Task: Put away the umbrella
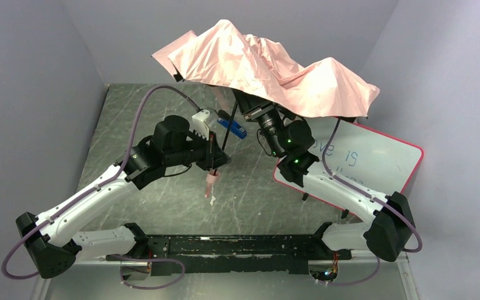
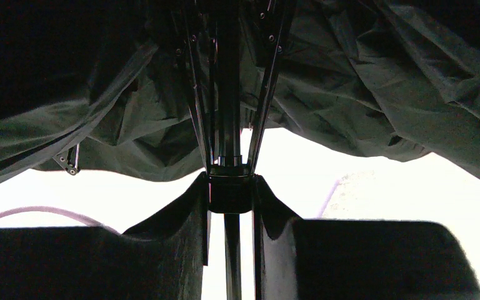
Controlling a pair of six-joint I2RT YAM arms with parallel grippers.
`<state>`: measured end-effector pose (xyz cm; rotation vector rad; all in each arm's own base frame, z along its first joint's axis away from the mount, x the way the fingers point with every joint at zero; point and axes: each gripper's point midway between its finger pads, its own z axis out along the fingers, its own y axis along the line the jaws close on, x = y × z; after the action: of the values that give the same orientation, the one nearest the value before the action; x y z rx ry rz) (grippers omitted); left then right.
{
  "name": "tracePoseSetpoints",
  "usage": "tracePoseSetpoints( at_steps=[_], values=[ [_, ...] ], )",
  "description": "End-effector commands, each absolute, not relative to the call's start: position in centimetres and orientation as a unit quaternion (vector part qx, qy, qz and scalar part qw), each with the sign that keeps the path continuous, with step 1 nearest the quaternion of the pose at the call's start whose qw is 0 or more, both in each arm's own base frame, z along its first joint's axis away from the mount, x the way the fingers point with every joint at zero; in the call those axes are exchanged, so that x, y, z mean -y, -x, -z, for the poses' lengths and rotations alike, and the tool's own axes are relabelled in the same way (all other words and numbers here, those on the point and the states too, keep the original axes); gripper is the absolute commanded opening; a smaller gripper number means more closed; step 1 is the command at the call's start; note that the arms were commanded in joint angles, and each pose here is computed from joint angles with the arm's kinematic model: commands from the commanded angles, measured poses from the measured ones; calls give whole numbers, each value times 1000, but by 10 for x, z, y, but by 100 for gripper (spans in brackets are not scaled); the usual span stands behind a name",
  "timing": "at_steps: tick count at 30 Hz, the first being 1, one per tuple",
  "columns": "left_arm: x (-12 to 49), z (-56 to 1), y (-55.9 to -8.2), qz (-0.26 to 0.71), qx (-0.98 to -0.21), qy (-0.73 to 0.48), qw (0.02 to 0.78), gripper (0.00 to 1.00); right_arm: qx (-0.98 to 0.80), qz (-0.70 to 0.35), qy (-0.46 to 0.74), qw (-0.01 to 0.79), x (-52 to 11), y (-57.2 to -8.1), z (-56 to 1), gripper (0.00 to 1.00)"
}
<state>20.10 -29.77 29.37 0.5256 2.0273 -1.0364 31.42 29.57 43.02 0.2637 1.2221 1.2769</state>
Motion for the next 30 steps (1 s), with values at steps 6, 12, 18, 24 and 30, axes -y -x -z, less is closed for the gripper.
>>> tracePoseSetpoints(
  at_steps=[6, 12, 18, 24, 30],
  values=[
    [290, -410, -252, 437, -688, -126, 566, 5, -601, -573, -34, 557, -344, -273, -393, 0],
    [294, -386, -241, 445, -703, -147, 536, 5, -563, -550, -63, 613, -298, -319, -450, 0],
    [295, -367, -233, 453, -713, -150, 514, 5, -525, -548, -72, 647, -262, -351, -496, 0],
    [295, -369, -235, 451, -712, -147, 517, 5, -528, -564, -47, 633, -269, -344, -490, 0],
    [292, -403, -256, 442, -688, -112, 564, 5, -611, -556, -3, 564, -337, -284, -398, 0]
  ],
)
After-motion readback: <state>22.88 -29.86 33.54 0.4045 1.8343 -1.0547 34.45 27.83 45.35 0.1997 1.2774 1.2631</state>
